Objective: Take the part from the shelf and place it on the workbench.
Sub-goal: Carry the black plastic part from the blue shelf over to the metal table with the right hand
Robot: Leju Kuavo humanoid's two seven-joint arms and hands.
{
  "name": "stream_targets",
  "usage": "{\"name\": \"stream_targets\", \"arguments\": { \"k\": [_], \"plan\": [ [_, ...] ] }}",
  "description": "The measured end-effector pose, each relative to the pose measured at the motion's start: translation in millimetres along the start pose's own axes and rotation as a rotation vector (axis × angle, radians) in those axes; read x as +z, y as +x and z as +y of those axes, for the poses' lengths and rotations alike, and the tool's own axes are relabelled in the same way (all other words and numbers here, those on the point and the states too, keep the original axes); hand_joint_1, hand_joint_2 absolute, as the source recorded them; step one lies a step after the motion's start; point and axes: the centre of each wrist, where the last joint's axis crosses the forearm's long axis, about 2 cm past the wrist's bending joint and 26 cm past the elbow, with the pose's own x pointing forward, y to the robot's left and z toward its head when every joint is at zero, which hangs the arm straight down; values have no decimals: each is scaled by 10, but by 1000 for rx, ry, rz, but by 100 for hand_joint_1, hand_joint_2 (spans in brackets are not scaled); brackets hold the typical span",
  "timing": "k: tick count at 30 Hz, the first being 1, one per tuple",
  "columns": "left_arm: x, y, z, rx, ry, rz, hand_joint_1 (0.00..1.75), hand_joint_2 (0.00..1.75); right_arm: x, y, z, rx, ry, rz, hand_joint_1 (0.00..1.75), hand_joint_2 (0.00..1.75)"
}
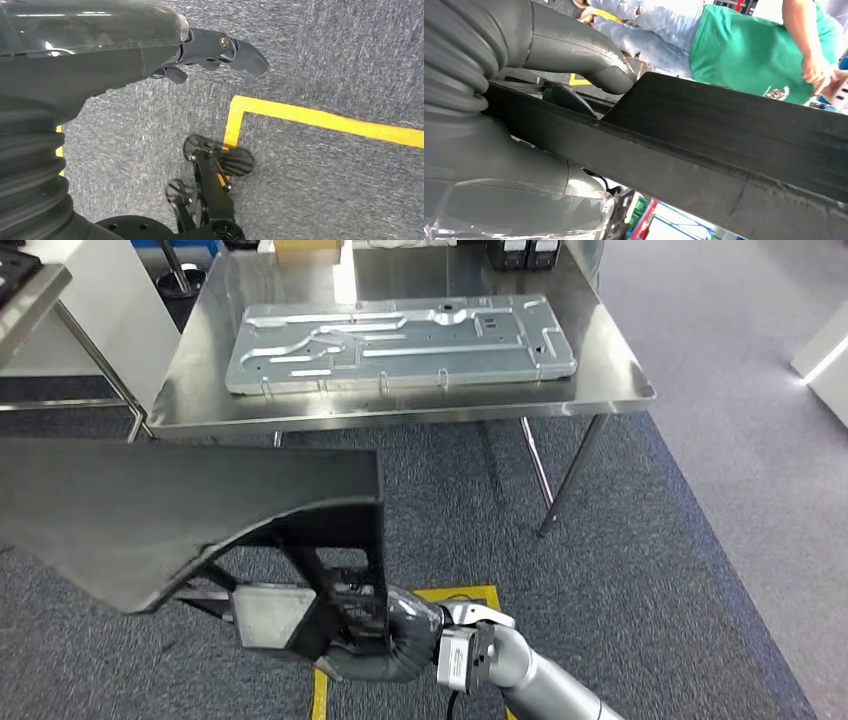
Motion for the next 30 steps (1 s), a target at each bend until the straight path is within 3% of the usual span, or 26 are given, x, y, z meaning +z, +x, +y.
{"name": "stream_targets", "arguments": {
  "k": [30],
  "plan": [
    [-8,20,-21,-16,-22,-4,0,175,-73,-20,50,10,-10,23,175,175]
  ]
}}
